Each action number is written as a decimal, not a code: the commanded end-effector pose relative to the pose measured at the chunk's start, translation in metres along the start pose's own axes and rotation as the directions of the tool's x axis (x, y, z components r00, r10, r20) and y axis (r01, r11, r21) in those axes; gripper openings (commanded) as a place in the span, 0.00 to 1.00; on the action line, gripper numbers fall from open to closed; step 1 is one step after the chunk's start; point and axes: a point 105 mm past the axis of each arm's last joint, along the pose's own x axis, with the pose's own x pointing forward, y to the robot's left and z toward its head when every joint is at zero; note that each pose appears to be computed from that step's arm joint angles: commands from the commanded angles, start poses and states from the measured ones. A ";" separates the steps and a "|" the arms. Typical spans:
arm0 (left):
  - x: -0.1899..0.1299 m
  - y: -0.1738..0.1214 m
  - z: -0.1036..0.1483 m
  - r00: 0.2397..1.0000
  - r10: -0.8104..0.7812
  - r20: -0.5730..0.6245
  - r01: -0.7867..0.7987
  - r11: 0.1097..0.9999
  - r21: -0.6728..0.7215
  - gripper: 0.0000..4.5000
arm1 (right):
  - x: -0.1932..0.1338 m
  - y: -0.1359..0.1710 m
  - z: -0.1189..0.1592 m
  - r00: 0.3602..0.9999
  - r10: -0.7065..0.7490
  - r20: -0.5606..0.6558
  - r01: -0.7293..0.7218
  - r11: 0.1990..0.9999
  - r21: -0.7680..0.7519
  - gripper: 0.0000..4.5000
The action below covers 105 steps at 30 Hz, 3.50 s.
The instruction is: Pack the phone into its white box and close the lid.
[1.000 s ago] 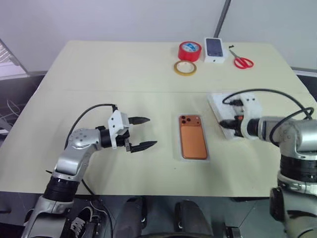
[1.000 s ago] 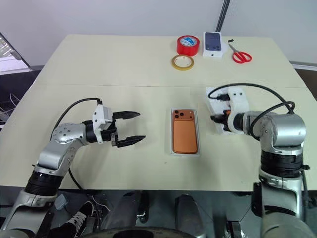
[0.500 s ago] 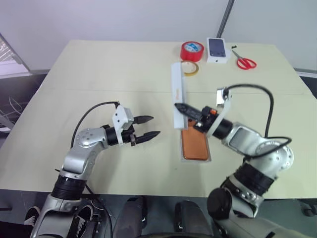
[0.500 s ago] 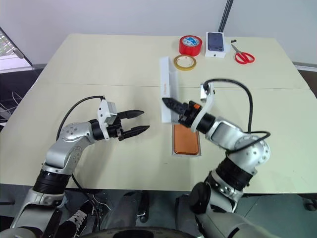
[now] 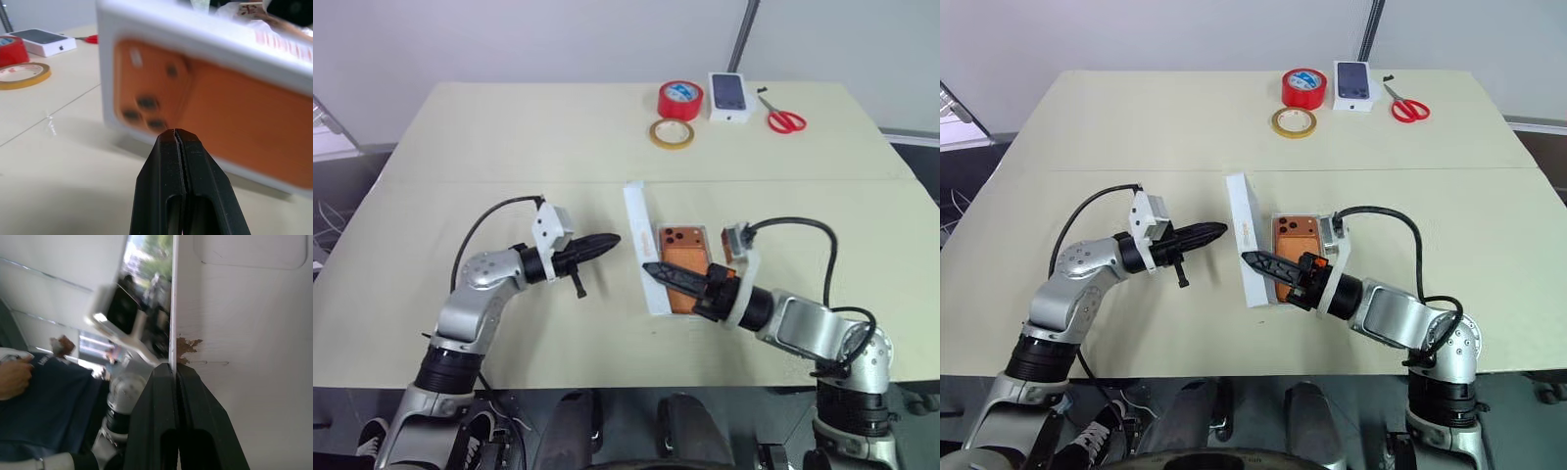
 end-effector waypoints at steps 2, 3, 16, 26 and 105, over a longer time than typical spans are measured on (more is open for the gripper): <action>-0.003 -0.001 0.012 0.999 0.009 0.037 -0.011 0.999 0.042 0.01 | 0.009 0.012 0.001 0.997 0.073 0.024 -0.074 0.997 0.035 0.00; -0.003 -0.001 0.012 0.999 0.011 0.038 -0.013 0.999 0.039 0.01 | 0.010 0.012 0.002 0.997 0.076 0.030 -0.077 0.996 0.040 0.00; 0.032 -0.024 -0.024 0.998 -0.056 -0.020 0.056 0.998 0.027 0.01 | 0.002 -0.032 0.012 0.988 -0.140 0.059 0.130 0.981 0.144 0.00; 0.087 -0.033 -0.018 0.992 -0.110 0.067 0.111 0.994 -0.010 0.00 | -0.044 -0.022 0.038 0.981 -0.174 0.082 0.180 0.980 -0.085 0.73; 0.096 -0.037 -0.031 0.983 -0.165 -0.081 0.145 0.967 -0.210 0.00 | -0.092 -0.077 0.067 0.857 -0.482 0.182 0.325 0.231 -0.917 0.01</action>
